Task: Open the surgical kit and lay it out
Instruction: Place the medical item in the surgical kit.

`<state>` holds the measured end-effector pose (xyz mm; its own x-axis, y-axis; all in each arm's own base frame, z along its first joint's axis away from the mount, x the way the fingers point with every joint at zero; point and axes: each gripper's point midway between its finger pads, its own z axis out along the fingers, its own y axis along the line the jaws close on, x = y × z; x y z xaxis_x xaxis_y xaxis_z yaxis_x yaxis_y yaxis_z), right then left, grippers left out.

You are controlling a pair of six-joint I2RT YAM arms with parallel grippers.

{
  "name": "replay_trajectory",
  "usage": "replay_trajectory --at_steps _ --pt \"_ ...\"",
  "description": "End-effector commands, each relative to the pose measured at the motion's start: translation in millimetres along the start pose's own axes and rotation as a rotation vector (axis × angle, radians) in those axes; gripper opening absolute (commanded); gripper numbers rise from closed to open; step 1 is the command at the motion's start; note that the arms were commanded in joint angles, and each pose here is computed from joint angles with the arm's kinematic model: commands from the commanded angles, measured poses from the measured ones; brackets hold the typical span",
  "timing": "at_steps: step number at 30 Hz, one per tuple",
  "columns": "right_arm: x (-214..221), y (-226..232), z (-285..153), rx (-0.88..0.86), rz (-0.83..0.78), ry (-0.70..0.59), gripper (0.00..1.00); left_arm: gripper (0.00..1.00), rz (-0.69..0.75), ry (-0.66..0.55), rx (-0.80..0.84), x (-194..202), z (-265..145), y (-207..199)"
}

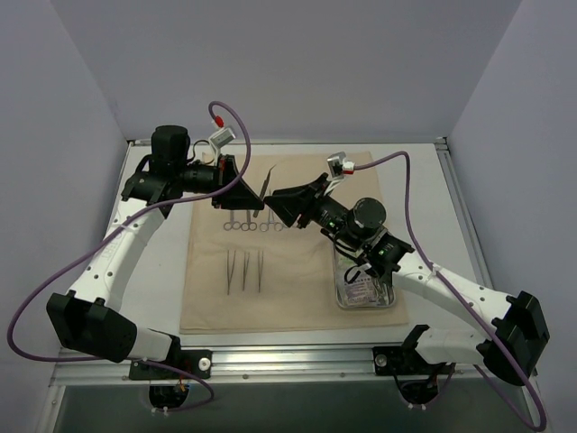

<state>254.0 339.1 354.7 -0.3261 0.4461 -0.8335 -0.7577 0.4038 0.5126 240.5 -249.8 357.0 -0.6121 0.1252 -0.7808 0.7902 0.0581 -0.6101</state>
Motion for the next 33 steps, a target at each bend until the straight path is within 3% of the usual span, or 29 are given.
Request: replay_trajectory --at_steps 1,11,15,22,25,28,29,30,33 --pt "-28 23 4 -0.066 -0.006 -0.085 0.35 0.02 0.07 -0.016 0.031 -7 0 -17" --pt "-27 32 9 -0.094 0.015 -0.085 0.25 0.02 0.058 -0.017 0.055 -5 2 -18" --pt "-28 29 10 -0.085 0.023 -0.098 0.15 0.02 0.048 -0.018 0.064 -4 2 -18" --pt "-33 28 10 -0.072 0.024 -0.117 0.13 0.02 0.044 -0.017 0.067 -2 2 -18" --pt "-33 28 13 -0.069 0.03 -0.115 0.0 0.02 0.044 -0.018 0.066 -2 2 -19" --pt "-34 21 14 -0.028 0.041 -0.116 0.0 0.02 0.043 -0.023 0.048 -3 2 -15" --pt "-30 15 14 0.004 0.043 -0.097 0.0 0.05 0.039 -0.026 0.035 -3 3 -13" --pt "-30 12 14 0.025 0.045 -0.093 0.0 0.19 0.04 -0.028 -0.003 -3 2 -6" --pt "-26 -1 13 0.103 0.06 -0.077 0.0 0.32 0.06 -0.009 -0.064 1 1 2"
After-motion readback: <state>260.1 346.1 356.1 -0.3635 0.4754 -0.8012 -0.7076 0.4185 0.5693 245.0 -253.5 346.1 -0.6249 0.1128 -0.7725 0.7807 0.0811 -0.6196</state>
